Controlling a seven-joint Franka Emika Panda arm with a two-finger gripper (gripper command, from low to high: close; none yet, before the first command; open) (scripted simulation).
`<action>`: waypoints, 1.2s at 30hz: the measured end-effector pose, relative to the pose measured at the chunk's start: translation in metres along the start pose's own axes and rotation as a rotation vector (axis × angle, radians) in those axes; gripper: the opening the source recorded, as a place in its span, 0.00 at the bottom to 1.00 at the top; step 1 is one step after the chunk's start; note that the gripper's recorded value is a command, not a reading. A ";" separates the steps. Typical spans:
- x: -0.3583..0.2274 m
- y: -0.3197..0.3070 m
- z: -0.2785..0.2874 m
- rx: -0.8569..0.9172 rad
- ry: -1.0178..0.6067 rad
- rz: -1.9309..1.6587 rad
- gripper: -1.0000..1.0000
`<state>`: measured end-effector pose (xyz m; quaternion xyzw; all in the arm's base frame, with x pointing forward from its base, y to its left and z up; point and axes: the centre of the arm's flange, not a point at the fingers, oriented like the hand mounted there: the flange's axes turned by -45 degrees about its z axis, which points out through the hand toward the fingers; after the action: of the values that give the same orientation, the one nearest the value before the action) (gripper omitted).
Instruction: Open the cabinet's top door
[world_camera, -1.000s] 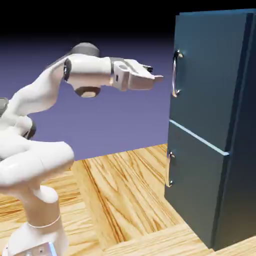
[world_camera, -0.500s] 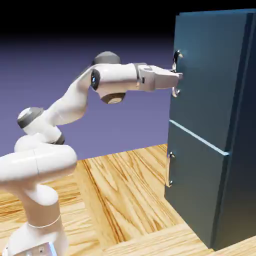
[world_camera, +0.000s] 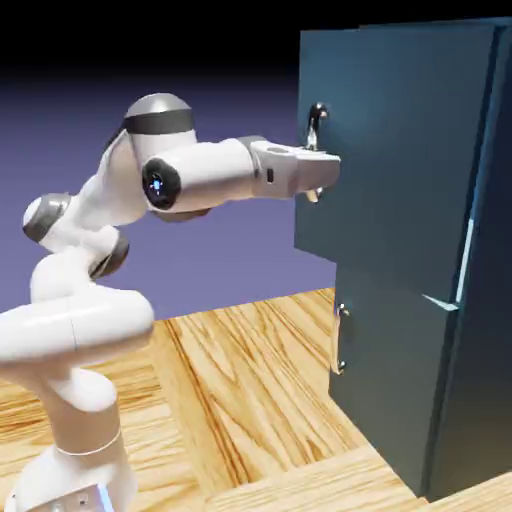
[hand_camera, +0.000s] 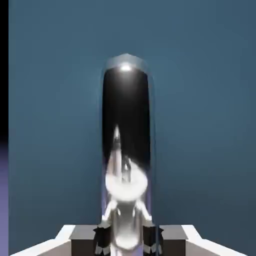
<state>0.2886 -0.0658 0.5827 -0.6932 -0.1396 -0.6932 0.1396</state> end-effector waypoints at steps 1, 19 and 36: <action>0.000 0.004 -0.006 0.024 0.000 0.000 0.00; 0.000 0.090 -0.096 0.459 0.000 0.000 0.00; 0.000 0.197 -0.140 0.862 0.000 0.000 0.00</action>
<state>0.2362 -0.3019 0.5827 -0.5714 -0.4165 -0.5714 0.4165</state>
